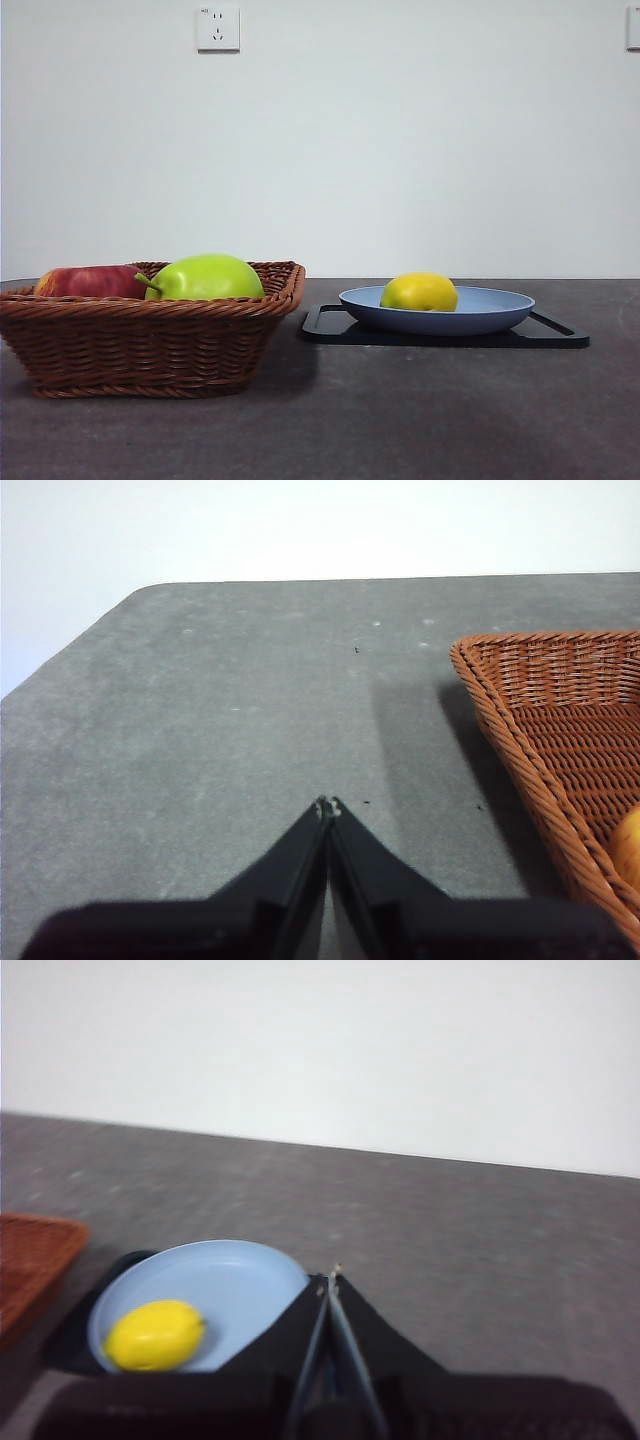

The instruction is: Take the lemon from the basket,put the lemon in the plate,hand out the plate

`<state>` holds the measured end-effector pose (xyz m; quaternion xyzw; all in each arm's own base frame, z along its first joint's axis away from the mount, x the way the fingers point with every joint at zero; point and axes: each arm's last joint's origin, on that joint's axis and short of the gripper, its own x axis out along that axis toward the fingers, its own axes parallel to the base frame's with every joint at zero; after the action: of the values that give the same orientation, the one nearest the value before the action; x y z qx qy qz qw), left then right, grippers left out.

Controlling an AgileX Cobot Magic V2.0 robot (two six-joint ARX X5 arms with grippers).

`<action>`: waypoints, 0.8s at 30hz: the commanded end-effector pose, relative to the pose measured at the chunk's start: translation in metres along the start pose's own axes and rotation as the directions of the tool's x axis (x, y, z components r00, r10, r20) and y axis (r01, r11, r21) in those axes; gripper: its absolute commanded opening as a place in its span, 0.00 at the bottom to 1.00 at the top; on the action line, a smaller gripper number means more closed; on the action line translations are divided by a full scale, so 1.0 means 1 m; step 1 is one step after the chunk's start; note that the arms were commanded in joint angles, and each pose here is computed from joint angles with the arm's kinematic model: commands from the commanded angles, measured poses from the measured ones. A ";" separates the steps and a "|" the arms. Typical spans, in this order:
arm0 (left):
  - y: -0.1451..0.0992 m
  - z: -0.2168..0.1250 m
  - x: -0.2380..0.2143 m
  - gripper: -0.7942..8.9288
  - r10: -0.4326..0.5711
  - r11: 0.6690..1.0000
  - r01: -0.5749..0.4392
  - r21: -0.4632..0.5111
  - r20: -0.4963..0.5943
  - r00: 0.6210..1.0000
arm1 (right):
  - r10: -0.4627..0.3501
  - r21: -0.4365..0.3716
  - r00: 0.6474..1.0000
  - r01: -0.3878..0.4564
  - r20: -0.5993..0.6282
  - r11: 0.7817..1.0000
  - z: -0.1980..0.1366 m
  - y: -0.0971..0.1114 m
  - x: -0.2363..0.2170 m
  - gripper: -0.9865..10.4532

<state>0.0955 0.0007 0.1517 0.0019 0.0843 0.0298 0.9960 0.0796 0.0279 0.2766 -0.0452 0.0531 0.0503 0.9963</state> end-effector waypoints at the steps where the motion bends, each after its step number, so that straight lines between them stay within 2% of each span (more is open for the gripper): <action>1: 0.000 -0.002 0.001 0.09 0.001 1.000 -0.001 -0.008 0.002 1.000 | 0.028 0.039 1.000 -0.028 -0.009 0.999 -0.014 -0.005 0.000 0.09; 13: 0.000 -0.002 0.001 0.09 0.002 1.000 -0.002 -0.008 0.002 1.000 | 0.092 0.067 0.995 -0.090 -0.028 0.994 -0.093 -0.011 0.018 0.09; 24: 0.000 -0.002 0.001 0.09 0.002 1.000 -0.002 -0.008 0.002 1.000 | 0.092 0.069 0.992 -0.086 -0.086 0.994 -0.124 -0.008 0.025 0.09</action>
<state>0.0955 0.0007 0.1516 0.0019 0.0845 0.0298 0.9960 0.0925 0.0102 0.1540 -0.0119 0.1021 0.0910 0.9905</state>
